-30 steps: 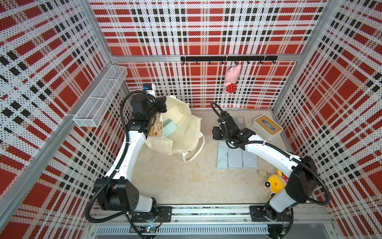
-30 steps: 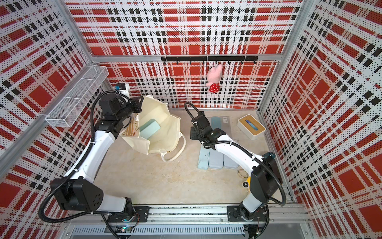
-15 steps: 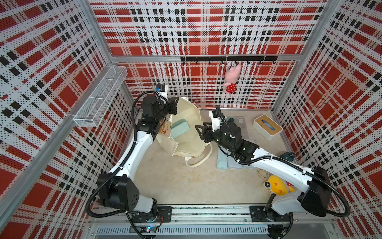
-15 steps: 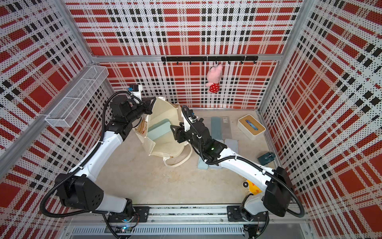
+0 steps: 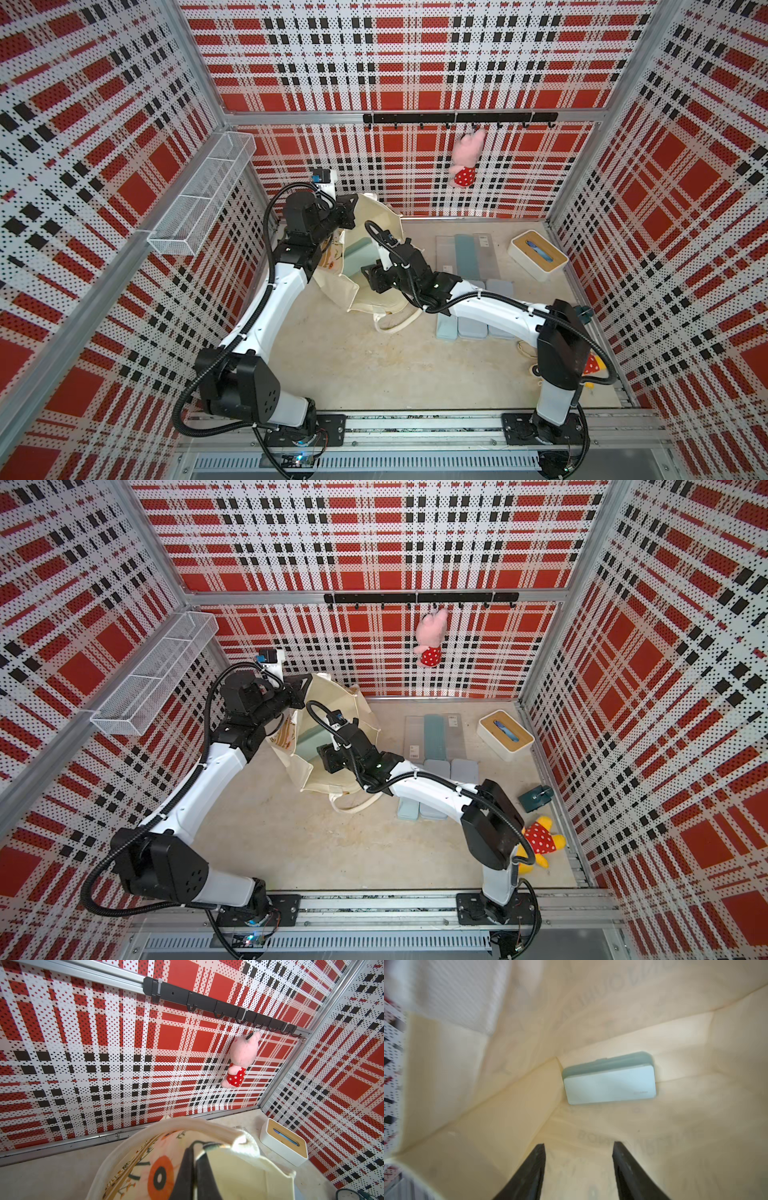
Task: Take out the pencil case from the canvas bag
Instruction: Pick up the pencil case from the canvas bag.
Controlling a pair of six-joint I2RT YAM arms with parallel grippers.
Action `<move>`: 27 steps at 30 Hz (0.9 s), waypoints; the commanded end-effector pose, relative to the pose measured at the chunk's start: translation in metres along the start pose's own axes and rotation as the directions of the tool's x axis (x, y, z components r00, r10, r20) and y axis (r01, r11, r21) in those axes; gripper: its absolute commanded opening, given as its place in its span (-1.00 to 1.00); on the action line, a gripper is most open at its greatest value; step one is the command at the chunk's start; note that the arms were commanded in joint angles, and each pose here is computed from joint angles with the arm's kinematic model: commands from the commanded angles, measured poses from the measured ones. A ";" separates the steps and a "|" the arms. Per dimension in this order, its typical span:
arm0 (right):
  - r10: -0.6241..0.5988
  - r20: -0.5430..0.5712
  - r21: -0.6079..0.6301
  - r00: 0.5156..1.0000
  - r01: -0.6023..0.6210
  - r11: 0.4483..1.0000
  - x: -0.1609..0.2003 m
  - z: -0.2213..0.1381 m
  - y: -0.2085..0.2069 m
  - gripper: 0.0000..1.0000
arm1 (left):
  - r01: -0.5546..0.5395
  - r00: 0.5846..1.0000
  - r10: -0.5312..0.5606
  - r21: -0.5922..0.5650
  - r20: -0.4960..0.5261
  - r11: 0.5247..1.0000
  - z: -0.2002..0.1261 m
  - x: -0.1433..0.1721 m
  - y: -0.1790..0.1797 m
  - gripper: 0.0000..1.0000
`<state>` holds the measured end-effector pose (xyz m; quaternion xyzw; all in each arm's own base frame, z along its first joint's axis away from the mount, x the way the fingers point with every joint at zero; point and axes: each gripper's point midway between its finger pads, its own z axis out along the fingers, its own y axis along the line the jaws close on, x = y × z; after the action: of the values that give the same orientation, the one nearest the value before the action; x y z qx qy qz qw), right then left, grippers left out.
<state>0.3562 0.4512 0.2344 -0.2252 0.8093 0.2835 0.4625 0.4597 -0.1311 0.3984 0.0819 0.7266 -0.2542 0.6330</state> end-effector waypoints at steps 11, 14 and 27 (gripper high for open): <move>0.218 0.049 0.117 0.975 -0.223 0.968 0.000 0.050 -0.032 0.08 | -0.098 0.976 0.078 0.090 0.203 0.991 -0.037 -0.071 -0.040 -1.00; 0.319 0.059 0.106 0.946 -0.324 0.940 0.000 0.057 -0.038 0.08 | -0.112 0.973 0.081 0.136 0.215 0.984 -0.041 -0.071 -0.049 -1.00; 0.755 0.081 0.082 0.651 -0.759 0.646 0.014 0.082 -0.089 0.42 | -0.121 0.965 0.069 0.197 0.253 0.973 -0.055 -0.083 -0.065 -1.00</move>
<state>0.4484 0.4367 0.1613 0.1026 0.8543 0.3693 0.3512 0.4297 -0.1450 0.4323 0.1236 0.6892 -0.2996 0.6480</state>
